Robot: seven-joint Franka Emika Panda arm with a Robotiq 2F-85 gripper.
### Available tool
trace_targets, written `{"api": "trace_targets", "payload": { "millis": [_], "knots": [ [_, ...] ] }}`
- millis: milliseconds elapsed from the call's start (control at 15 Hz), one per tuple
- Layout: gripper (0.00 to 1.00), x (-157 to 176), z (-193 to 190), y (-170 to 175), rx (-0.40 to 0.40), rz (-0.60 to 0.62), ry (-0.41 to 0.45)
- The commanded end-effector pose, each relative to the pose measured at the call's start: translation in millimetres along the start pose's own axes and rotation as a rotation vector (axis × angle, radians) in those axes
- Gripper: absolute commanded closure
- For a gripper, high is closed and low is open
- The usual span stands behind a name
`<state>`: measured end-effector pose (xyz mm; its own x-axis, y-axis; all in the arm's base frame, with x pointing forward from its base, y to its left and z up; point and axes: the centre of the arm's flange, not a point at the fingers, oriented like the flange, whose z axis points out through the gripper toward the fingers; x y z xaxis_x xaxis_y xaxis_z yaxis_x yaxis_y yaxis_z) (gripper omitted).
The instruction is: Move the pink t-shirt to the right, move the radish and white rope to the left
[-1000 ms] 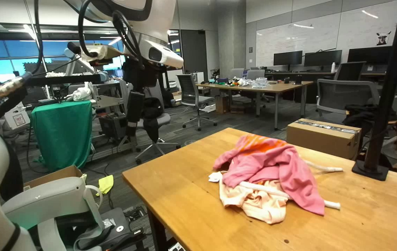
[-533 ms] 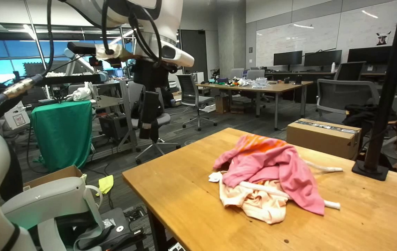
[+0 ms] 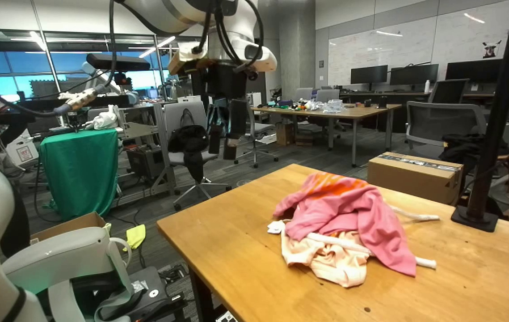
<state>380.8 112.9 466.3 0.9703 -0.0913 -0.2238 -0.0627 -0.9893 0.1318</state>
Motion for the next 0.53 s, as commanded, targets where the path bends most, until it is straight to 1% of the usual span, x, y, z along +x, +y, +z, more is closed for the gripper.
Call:
{"api": "trace_targets", "payload": {
  "millis": [0, 133, 267, 467],
  "knots": [
    [0.0, 45, -22, -15, -0.019, -0.064, 0.075],
    [0.0, 65, -25, -23, -0.026, -0.091, 0.108],
    [0.0, 83, -24, -31, -0.033, -0.113, 0.103],
    [0.0, 107, -27, -42, -0.047, -0.143, 0.062]
  ]
}}
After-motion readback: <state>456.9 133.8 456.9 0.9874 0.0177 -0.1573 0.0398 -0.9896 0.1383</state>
